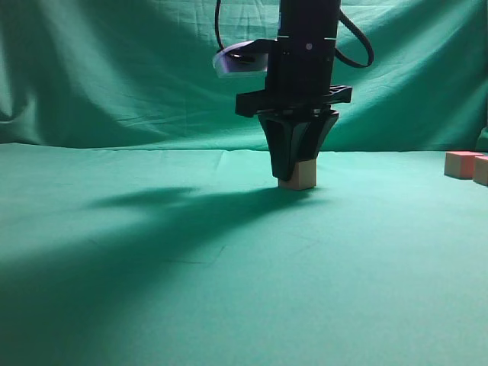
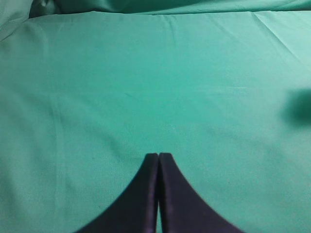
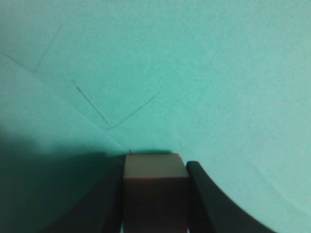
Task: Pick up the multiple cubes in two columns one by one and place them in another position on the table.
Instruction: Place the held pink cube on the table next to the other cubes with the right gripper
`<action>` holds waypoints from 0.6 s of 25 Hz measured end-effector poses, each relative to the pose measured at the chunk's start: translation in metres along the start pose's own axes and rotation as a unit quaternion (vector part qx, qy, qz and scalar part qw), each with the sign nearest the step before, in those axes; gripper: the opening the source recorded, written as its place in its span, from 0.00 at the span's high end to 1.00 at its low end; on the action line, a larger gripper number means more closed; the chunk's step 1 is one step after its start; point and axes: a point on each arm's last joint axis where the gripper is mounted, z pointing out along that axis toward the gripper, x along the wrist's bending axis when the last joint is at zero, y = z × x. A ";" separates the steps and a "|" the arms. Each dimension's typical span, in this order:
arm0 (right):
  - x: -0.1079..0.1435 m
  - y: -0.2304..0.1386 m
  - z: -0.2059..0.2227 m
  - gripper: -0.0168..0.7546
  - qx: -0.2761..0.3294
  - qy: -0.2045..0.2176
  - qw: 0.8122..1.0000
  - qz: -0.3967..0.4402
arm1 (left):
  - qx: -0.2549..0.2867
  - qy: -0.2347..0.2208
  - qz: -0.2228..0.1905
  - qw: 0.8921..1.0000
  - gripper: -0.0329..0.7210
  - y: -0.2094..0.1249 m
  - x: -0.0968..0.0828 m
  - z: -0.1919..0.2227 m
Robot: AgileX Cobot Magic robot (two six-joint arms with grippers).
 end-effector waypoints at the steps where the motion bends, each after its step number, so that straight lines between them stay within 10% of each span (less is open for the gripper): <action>1: 0.000 0.000 0.000 0.62 0.000 0.000 1.000 0.001 | 0.000 0.000 0.000 1.000 0.96 0.000 0.000 0.000; 9: -0.001 0.000 0.001 0.62 0.000 -0.008 1.000 0.008 | 0.000 0.000 0.000 1.000 0.96 0.000 0.000 0.000; 15: -0.001 0.000 0.008 0.21 0.007 -0.009 1.000 0.007 | 0.000 0.000 0.000 1.000 0.96 0.000 0.000 0.000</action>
